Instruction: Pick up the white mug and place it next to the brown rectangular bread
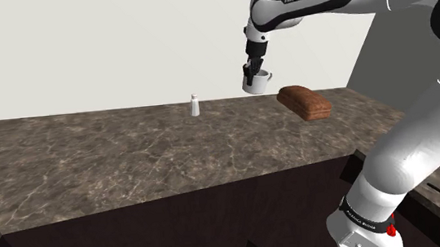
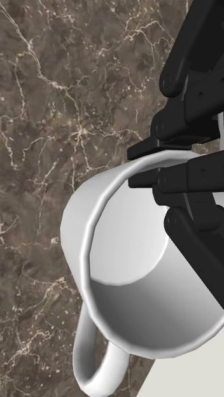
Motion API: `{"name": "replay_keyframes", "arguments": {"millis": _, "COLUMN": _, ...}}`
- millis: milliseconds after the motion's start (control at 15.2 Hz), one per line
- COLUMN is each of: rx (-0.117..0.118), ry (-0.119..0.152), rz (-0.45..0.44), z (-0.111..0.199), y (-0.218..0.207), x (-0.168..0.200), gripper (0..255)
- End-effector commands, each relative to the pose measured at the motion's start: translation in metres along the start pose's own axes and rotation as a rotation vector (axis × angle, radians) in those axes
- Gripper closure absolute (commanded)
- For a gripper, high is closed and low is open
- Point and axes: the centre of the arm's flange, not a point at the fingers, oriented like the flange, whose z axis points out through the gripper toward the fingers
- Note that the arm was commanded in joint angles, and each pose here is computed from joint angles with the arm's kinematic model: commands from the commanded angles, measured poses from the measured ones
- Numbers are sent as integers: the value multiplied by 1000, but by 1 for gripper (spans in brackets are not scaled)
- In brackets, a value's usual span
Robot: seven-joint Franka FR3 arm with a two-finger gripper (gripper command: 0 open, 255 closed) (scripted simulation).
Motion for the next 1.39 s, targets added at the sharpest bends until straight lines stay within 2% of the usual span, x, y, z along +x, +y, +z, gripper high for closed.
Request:
{"name": "replay_keyframes", "arguments": {"millis": 0, "rx": 0, "ry": 0, "rz": -1, "z": 2, "y": 27, "x": -3, "gripper": 255}}
{"name": "replay_keyframes", "arguments": {"millis": 792, "rx": 0, "ry": 0, "rz": -1, "z": 11, "y": 186, "x": -14, "gripper": 255}}
{"name": "replay_keyframes", "arguments": {"millis": 1320, "rx": 0, "ry": 0, "rz": -1, "z": 53, "y": 184, "x": -16, "gripper": 255}}
